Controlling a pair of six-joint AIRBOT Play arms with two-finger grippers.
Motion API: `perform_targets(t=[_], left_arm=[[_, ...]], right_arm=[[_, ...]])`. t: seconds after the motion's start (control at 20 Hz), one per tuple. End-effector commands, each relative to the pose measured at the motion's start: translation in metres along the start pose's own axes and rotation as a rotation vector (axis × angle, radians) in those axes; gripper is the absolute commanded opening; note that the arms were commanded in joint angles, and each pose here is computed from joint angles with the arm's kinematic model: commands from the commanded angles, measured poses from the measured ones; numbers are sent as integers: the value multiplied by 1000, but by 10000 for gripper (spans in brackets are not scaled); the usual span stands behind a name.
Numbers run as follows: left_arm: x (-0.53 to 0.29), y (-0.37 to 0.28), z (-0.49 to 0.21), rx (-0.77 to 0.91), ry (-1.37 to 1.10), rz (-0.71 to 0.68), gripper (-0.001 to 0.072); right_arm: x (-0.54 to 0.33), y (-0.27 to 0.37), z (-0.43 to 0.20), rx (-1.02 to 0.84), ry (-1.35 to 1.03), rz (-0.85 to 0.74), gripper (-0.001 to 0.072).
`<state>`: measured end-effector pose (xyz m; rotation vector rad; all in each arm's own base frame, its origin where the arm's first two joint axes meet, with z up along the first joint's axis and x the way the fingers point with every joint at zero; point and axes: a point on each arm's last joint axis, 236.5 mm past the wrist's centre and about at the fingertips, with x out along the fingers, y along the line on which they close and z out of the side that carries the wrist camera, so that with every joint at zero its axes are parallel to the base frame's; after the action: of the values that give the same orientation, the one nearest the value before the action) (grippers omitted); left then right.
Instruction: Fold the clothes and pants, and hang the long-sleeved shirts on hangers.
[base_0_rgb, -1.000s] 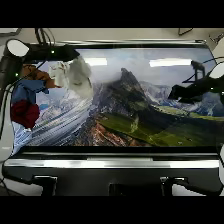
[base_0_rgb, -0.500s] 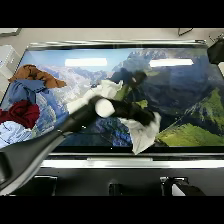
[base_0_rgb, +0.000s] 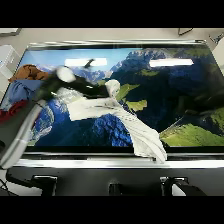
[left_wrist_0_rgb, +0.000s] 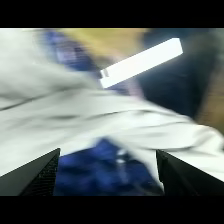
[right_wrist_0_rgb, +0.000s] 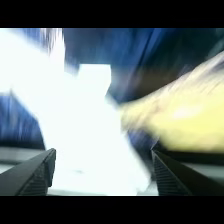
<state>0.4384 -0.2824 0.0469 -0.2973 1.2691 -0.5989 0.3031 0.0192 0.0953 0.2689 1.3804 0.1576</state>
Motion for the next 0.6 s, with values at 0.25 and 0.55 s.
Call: perform_targets(t=[0.25,0.55], left_arm=[[-55,219,-78,-469,182,159,711],[-18,224,-89,-460,154,134,711]], right_arm=[[100,-7,-100,108,319,95,698],[119,-11,-137,141,426,98,719]])
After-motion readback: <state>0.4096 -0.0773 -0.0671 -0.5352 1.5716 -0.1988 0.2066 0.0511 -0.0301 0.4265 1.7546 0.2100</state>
